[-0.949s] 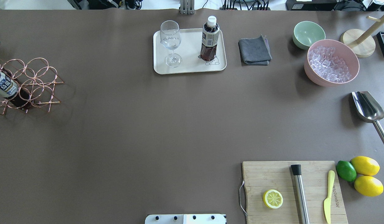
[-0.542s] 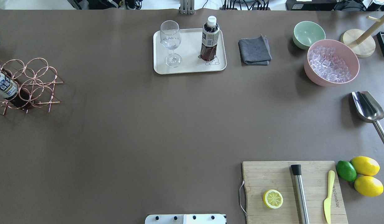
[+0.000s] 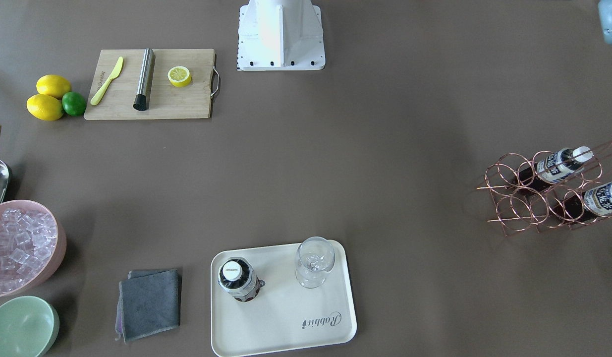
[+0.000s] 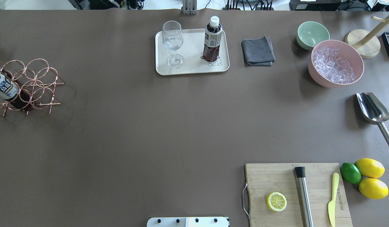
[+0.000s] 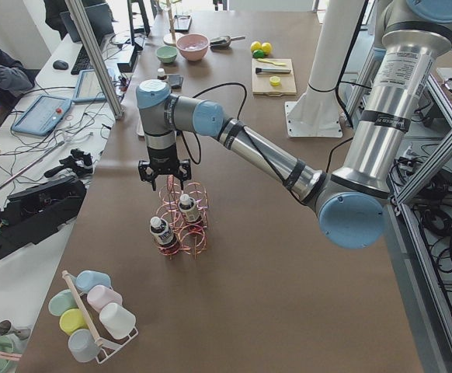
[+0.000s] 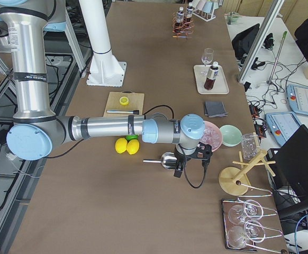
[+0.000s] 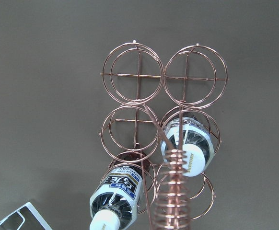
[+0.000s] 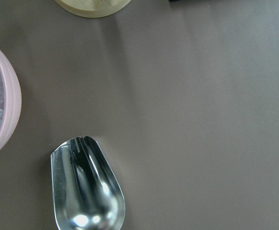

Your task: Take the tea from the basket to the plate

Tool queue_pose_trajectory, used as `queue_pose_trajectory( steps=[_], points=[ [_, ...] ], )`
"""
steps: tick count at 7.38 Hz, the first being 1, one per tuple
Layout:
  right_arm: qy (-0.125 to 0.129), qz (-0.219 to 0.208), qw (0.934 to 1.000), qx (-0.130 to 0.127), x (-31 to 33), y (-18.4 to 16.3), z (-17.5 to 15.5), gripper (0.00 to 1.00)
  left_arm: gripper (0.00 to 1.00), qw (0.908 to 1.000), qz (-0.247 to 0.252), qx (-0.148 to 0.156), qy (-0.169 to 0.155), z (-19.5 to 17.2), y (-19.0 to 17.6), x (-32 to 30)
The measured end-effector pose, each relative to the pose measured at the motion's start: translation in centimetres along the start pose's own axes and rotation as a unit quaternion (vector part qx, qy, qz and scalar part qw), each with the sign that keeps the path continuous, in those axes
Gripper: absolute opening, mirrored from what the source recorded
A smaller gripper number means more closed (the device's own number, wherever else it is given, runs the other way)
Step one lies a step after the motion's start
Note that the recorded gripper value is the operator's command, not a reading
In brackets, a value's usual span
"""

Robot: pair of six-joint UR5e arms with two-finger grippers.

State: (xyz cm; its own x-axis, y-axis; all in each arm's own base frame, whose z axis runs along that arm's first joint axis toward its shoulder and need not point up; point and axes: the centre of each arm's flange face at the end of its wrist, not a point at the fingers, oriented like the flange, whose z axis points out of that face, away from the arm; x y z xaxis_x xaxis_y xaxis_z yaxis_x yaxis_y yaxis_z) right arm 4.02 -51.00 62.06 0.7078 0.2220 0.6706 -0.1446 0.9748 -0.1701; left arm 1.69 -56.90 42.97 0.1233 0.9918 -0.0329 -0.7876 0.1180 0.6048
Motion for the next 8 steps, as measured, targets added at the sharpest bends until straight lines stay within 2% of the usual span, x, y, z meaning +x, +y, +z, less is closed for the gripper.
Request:
queue_pose_trajectory(
  steps=[1, 3, 4, 5, 6, 8],
  points=[
    [0.0, 0.001, 1.0, 0.0, 0.0, 0.0, 0.0, 1.0, 0.98, 1.0, -0.007, -0.001, -0.001, -0.2, 0.7, 0.0],
    [0.0, 0.003, 1.0, -0.003, 0.3, 0.2, 0.2, 1.0, 0.98, 0.9991, -0.043, -0.004, -0.002, -0.9, 4.5, 0.4],
    [0.0, 0.004, 1.0, -0.004, 0.4, 0.3, 0.4, 1.0, 0.98, 0.9968, -0.08, -0.004, 0.001, -1.1, 7.3, 0.9],
    [0.0, 0.005, 1.0, -0.005, 0.5, 0.4, 0.4, 1.0, 0.98, 0.9907, -0.136, 0.002, 0.006, -1.0, 9.7, 1.5],
    [-0.001, 0.004, 1.0, -0.005, 0.4, 0.4, 0.4, 1.0, 0.98, 0.9792, -0.202, 0.009, 0.015, -0.5, 11.7, 2.2],
    [-0.001, 0.004, 1.0, -0.004, 0.3, 0.4, 0.3, 1.0, 0.98, 0.942, -0.332, 0.024, 0.04, 1.3, 13.8, 3.3]
  ],
)
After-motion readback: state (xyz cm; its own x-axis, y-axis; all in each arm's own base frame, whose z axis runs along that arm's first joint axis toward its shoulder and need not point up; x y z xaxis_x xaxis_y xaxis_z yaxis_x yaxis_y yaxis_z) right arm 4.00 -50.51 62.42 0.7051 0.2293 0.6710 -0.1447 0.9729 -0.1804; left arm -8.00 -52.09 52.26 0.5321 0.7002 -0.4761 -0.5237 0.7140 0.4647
